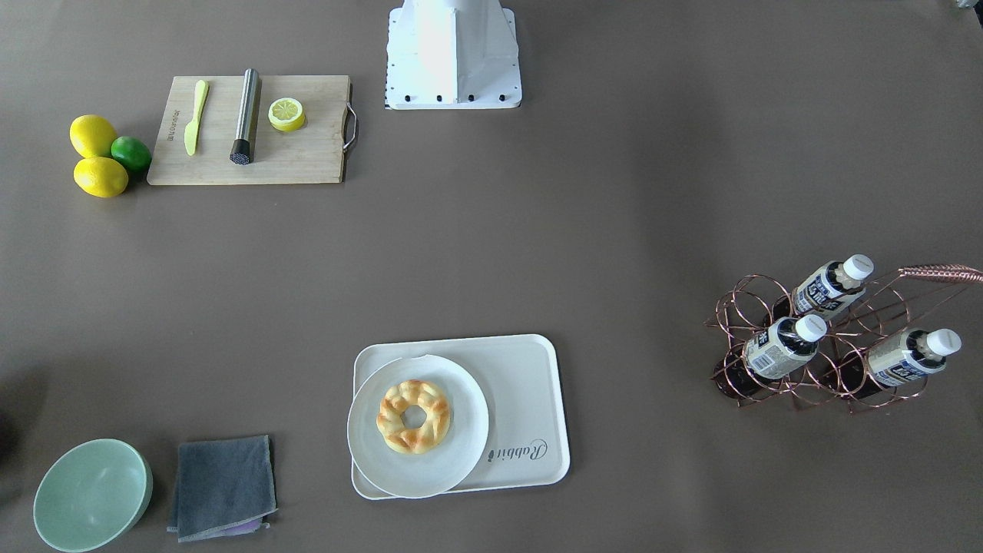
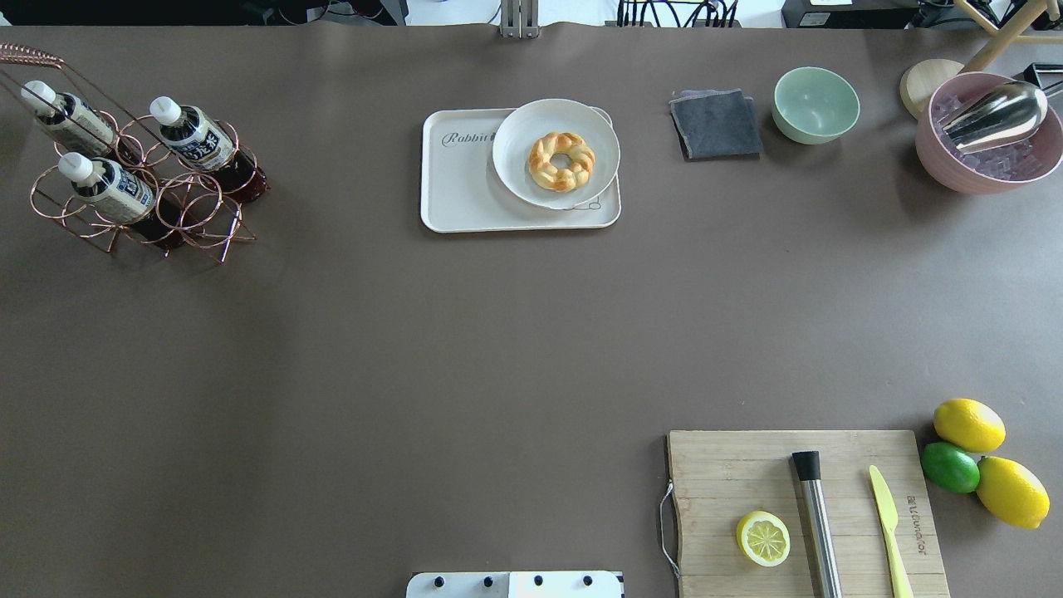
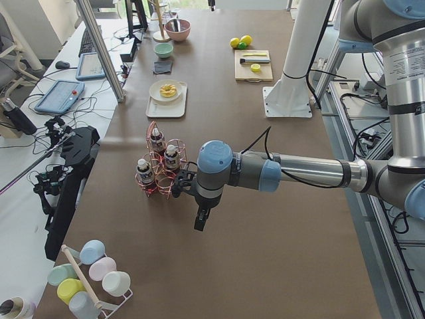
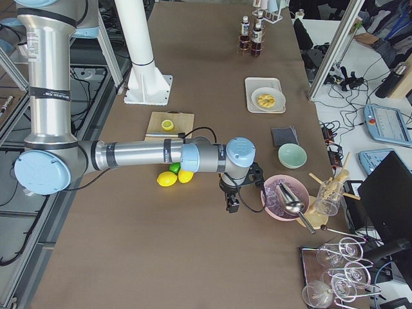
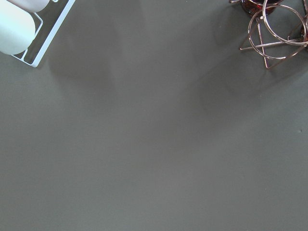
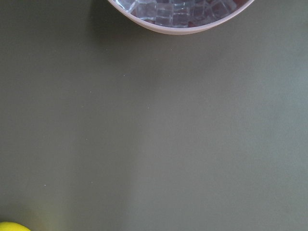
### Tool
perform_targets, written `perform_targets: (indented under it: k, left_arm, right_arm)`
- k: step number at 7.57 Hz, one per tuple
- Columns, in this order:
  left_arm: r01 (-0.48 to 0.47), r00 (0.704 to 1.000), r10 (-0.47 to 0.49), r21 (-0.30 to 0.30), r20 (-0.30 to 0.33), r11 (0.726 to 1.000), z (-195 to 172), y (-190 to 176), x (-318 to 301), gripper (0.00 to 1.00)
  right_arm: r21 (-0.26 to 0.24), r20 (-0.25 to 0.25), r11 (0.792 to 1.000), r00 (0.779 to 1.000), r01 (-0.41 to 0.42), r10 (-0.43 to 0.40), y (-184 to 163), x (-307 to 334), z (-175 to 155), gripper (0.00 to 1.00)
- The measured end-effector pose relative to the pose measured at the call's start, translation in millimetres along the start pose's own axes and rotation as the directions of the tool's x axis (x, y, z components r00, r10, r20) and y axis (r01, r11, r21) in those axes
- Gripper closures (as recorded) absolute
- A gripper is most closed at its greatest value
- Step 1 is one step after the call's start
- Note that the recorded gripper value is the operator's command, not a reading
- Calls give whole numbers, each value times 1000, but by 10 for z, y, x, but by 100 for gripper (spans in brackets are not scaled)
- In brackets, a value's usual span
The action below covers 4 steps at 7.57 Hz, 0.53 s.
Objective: Place tea on tray
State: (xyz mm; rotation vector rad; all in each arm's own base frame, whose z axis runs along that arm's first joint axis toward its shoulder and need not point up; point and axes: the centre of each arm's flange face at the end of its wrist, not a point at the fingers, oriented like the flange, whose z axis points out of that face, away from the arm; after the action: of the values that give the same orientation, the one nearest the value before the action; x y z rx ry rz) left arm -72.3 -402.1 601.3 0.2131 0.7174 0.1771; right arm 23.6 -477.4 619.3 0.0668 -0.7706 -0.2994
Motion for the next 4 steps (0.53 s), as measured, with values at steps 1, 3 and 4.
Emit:
perform_targets:
  k: [1,3,4]
  left_arm:
    - [0,1000,0,-1,1,1000,1,2,-1,2]
    - [4,1000,-4,-4,0,1000,17,10,-15,2]
    - [4,1000,-4,-4,-1,1000,16,10,-13,2]
  right_arm:
    - [1,2,1000,1000,2,-2,-5,-4,-3,0]
    - [4,6,1000,1000,0,0,-21,-18,-9,0]
    - [4,5,1000,1000,-2,2,-24,-20,-10,0]
